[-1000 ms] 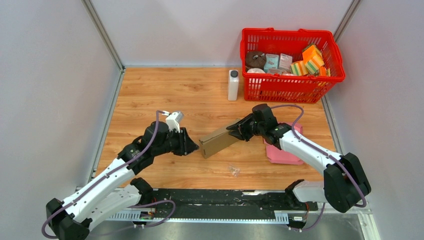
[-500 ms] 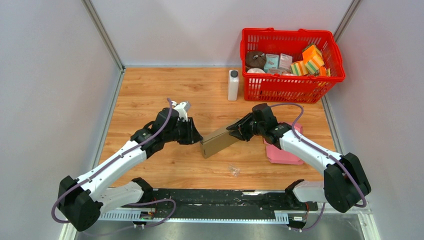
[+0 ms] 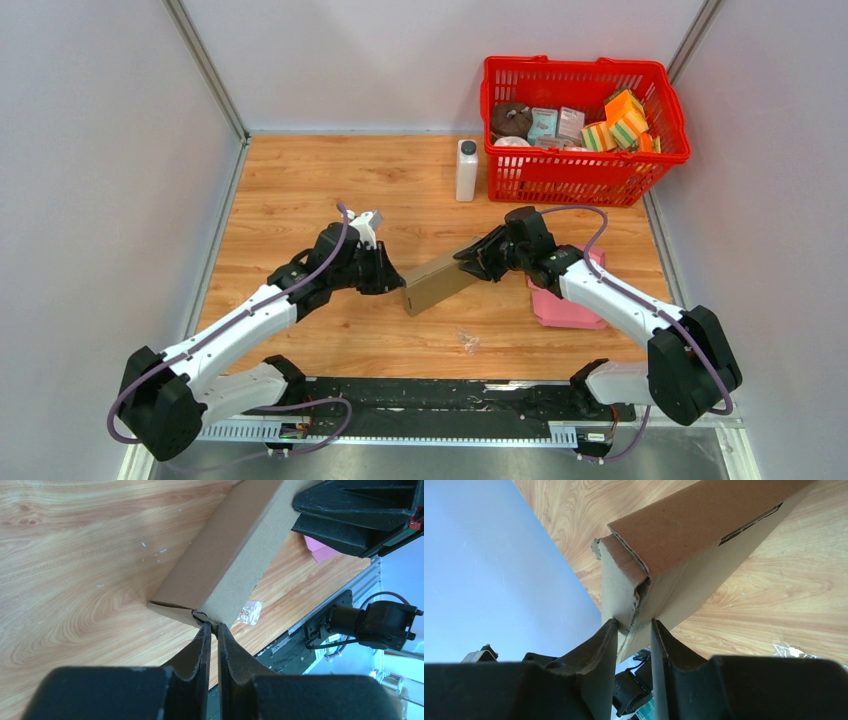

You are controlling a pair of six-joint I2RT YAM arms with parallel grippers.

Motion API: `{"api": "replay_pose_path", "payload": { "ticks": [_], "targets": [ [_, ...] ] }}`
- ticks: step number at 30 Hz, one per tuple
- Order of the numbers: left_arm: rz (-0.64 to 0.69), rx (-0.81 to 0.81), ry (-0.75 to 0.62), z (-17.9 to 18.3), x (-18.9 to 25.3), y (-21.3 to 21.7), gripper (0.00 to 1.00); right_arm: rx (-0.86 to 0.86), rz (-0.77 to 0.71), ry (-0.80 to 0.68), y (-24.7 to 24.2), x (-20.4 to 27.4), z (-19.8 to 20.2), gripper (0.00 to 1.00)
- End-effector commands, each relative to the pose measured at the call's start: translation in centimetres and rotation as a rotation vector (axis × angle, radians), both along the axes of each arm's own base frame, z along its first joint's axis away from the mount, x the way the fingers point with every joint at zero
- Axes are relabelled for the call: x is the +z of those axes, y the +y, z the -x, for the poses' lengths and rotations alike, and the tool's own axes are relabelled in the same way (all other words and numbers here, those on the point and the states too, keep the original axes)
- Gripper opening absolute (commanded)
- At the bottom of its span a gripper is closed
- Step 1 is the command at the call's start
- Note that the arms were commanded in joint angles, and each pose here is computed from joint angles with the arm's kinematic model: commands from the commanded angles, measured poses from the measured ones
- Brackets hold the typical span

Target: Fold the paper box

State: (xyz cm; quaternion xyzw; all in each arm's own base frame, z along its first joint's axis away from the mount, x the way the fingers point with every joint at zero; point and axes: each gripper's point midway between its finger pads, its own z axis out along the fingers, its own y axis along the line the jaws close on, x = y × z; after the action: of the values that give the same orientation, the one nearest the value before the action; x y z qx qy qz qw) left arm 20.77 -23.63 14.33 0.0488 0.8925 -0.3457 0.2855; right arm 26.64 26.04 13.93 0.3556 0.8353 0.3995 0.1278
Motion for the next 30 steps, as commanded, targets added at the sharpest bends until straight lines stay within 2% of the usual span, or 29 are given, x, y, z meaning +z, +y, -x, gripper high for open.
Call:
{"api": "replay_pose_path", "payload": {
  "ticks": [1, 4, 7, 11, 14, 16, 21, 25, 28, 30],
  "targets": [
    [-0.080, -0.038, 0.057, 2.1, -1.6, 1.5, 0.24, 0.011, 0.086, 0.037, -1.1, -2.4, 0.8, 0.32],
    [-0.055, -0.039, -0.021, 1.7, 2.1, 1.7, 0.43, 0.032, 0.080, 0.016, -0.9, -2.2, 0.7, 0.35],
    [-0.005, -0.015, -0.078, 1.1, 5.5, 1.9, 0.48, 0.053, 0.076, -0.013, -0.8, -1.9, 0.8, 0.42],
    [-0.002, -0.016, -0.050, 0.1, 5.7, 1.2, 0.41, 0.049, 0.068, -0.042, -1.0, -1.5, 0.6, 0.46],
    [0.016, -0.041, -0.023, -0.5, 5.1, 0.0, 0.37, 0.052, 0.068, -0.038, -1.0, -1.7, 0.7, 0.45],
    [-0.006, -0.038, 0.007, -0.7, 4.0, -0.1, 0.29, 0.051, 0.074, -0.029, -1.1, -1.9, 0.8, 0.39],
    [-0.023, -0.053, 0.085, 0.4, -0.1, -0.5, 0.21, 0.072, 0.108, -0.040, -1.5, -2.4, 0.9, 0.31],
    [-0.090, -0.096, 0.129, 2.0, -2.2, -1.1, 0.15, 0.107, 0.141, -0.051, -2.0, -3.0, 1.4, 0.15],
    [-0.126, -0.077, 0.113, 2.4, -2.5, -0.1, 0.15, 0.145, 0.167, -0.081, -2.6, -3.0, 1.8, 0.08],
    [-0.140, -0.064, 0.080, 2.0, -1.8, 0.4, 0.21, 0.172, 0.200, -0.118, -3.4, -3.0, 2.0, 0.07]
  ]
}}
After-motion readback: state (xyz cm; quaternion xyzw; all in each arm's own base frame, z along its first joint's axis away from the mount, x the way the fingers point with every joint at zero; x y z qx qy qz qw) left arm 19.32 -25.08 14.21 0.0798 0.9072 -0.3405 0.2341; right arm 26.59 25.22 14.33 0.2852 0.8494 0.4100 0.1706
